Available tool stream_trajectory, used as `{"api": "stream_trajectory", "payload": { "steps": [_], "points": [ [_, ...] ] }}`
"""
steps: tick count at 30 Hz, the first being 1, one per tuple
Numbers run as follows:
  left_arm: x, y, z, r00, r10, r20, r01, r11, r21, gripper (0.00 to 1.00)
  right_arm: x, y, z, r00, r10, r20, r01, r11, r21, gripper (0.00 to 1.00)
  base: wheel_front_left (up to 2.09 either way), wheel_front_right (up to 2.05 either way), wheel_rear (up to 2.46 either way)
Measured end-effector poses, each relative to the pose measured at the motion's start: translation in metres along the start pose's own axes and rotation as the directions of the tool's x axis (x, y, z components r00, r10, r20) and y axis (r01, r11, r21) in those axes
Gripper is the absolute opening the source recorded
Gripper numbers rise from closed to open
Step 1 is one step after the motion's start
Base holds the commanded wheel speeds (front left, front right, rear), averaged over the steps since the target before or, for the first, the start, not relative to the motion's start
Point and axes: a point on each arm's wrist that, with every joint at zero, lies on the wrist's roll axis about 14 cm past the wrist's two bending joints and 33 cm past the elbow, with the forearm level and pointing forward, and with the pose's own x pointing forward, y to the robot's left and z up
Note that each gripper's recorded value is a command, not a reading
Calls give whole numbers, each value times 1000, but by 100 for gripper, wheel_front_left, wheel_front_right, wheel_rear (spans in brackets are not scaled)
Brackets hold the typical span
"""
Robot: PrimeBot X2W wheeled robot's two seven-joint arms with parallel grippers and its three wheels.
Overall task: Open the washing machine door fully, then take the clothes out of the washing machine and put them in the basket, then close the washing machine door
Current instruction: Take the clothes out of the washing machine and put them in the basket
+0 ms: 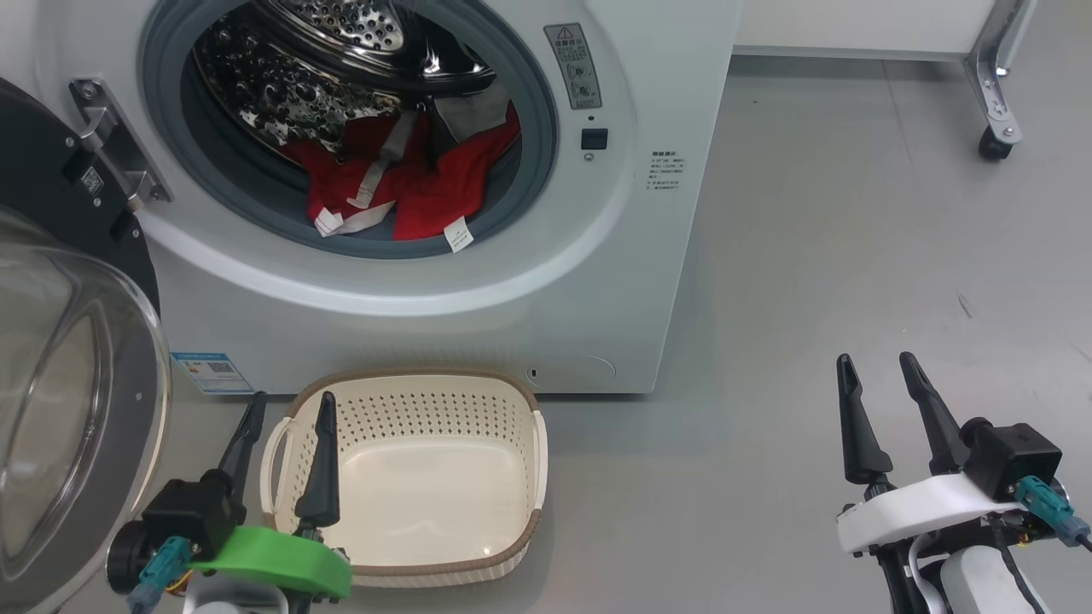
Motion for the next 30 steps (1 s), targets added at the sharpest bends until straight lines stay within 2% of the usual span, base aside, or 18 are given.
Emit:
{"api": "stream_trajectory", "payload": {
  "steps": [15,30],
  "points": [
    [-1,1,-10,1000,3,-31,-3,1000,0,100,0,0,-4,1000,1,-13,-1,1000,2,100,83,-83,0],
    [-1,-3,-11,999,-10,-34,10,1000,0,100,-2,2,-6,1000,5,-20,-5,1000,0,100,24,-24,0]
  ]
}}
